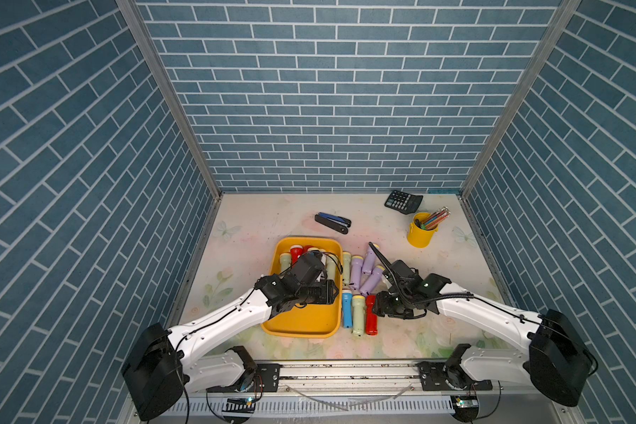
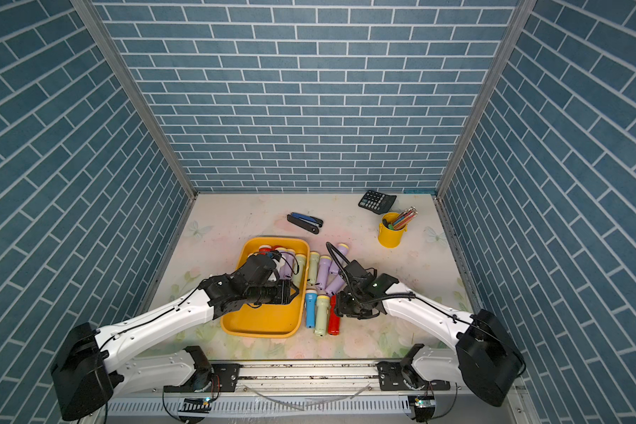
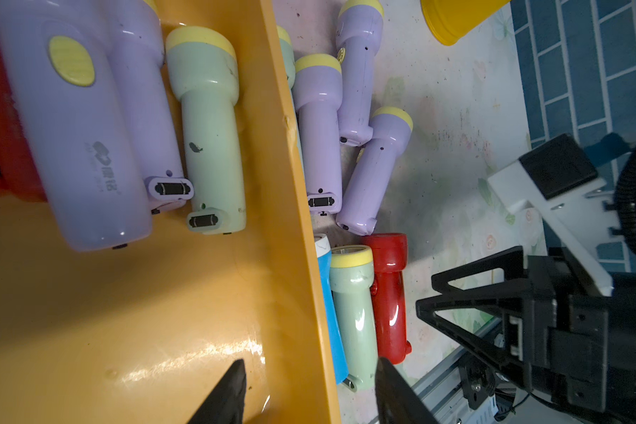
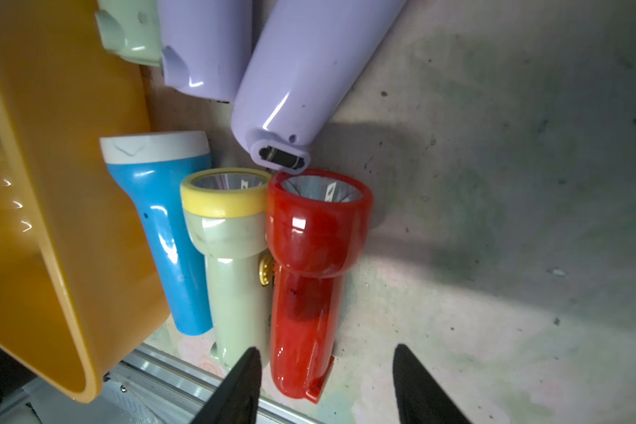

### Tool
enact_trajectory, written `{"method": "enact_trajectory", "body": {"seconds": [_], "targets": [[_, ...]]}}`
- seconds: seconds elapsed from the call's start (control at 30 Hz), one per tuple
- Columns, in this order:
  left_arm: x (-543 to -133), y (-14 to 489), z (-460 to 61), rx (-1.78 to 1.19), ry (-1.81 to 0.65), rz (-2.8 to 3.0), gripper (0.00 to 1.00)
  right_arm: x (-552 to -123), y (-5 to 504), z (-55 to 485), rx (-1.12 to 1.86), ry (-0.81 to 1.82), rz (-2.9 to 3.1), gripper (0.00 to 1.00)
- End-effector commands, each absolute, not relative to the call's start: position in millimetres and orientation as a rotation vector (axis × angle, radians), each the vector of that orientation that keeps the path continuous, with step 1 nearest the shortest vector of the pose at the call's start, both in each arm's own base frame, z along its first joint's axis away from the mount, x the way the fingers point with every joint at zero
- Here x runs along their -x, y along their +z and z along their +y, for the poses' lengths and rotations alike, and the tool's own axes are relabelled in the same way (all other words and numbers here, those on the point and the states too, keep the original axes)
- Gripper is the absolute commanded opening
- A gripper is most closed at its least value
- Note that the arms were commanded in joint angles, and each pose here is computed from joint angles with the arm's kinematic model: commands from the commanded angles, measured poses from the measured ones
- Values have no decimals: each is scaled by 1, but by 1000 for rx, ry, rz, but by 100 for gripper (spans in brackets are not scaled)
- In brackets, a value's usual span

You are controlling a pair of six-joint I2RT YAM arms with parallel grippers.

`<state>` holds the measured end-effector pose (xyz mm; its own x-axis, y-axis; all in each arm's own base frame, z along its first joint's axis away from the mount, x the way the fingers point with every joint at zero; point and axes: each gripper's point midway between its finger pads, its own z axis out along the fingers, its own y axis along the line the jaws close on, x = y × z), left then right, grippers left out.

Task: Put the flashlights into the storage boxes
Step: Pick up the flashlight from the center of the board.

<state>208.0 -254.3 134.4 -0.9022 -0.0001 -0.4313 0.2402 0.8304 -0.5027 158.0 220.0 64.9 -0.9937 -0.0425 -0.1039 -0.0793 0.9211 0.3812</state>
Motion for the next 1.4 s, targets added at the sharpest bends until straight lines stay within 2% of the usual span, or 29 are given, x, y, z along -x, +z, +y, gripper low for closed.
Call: {"method": "enact_trajectory", "body": {"seconds": [0.0, 0.17, 0.33, 0.47, 0.77, 1.13, 1.37], "targets": [[-206, 133, -252, -157, -805, 2573, 57, -164, 68, 227, 3, 581, 3005, 59], [-205, 131, -253, -140, -815, 2574, 57, -166, 61, 234, 8, 586, 3026, 59], [-206, 127, -255, -144, -820, 2581, 57, -166, 49, 221, -27, 464, 3060, 59], [-206, 126, -257, -148, -824, 2586, 57, -168, 48, 228, -32, 501, 3058, 60], [-206, 122, -256, -146, -821, 2590, 57, -137, 50, 223, 18, 480, 3150, 61], [-204, 123, -254, -134, -822, 2586, 57, -126, 35, 233, 55, 478, 3190, 60], [-203, 123, -251, -132, -816, 2585, 57, -119, 22, 209, 58, 264, 3225, 54]]}}
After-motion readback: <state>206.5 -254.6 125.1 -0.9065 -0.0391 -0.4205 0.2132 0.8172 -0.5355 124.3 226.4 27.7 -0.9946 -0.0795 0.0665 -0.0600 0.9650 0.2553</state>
